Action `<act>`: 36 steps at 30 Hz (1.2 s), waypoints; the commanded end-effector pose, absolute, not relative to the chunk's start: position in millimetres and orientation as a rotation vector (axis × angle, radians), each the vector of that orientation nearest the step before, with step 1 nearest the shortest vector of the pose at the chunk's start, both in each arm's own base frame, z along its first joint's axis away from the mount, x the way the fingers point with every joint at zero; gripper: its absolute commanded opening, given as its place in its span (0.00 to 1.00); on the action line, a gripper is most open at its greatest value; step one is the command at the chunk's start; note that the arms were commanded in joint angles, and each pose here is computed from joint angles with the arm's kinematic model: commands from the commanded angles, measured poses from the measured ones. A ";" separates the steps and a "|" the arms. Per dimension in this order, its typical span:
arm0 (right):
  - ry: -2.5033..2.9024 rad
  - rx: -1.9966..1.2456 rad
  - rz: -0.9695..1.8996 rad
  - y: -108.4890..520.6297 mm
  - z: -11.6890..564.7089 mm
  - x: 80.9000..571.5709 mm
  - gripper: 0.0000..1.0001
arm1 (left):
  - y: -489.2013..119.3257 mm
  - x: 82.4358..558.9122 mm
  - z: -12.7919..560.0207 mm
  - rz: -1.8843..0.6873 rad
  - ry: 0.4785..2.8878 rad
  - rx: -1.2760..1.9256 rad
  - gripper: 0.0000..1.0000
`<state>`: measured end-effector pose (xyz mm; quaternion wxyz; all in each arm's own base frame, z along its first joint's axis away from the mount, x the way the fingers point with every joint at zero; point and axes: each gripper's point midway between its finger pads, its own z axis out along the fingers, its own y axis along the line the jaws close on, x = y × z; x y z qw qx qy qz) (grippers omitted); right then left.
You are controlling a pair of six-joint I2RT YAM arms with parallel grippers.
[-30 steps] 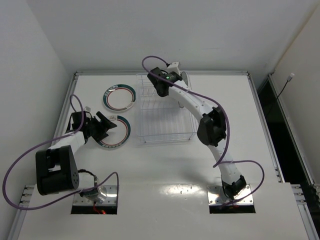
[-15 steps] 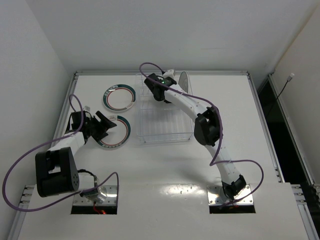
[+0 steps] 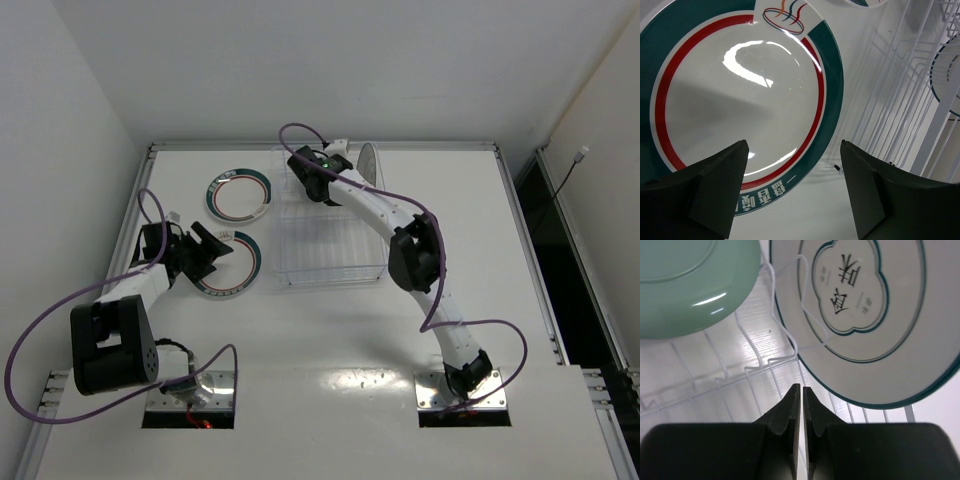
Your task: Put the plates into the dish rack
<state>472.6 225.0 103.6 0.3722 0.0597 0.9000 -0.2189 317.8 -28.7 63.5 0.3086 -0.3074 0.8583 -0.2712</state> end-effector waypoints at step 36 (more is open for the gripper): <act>1.519 -1.007 -0.996 293.4 162.7 532.4 0.49 | -29.8 318.4 68.2 -0.721 2.242 -0.797 0.71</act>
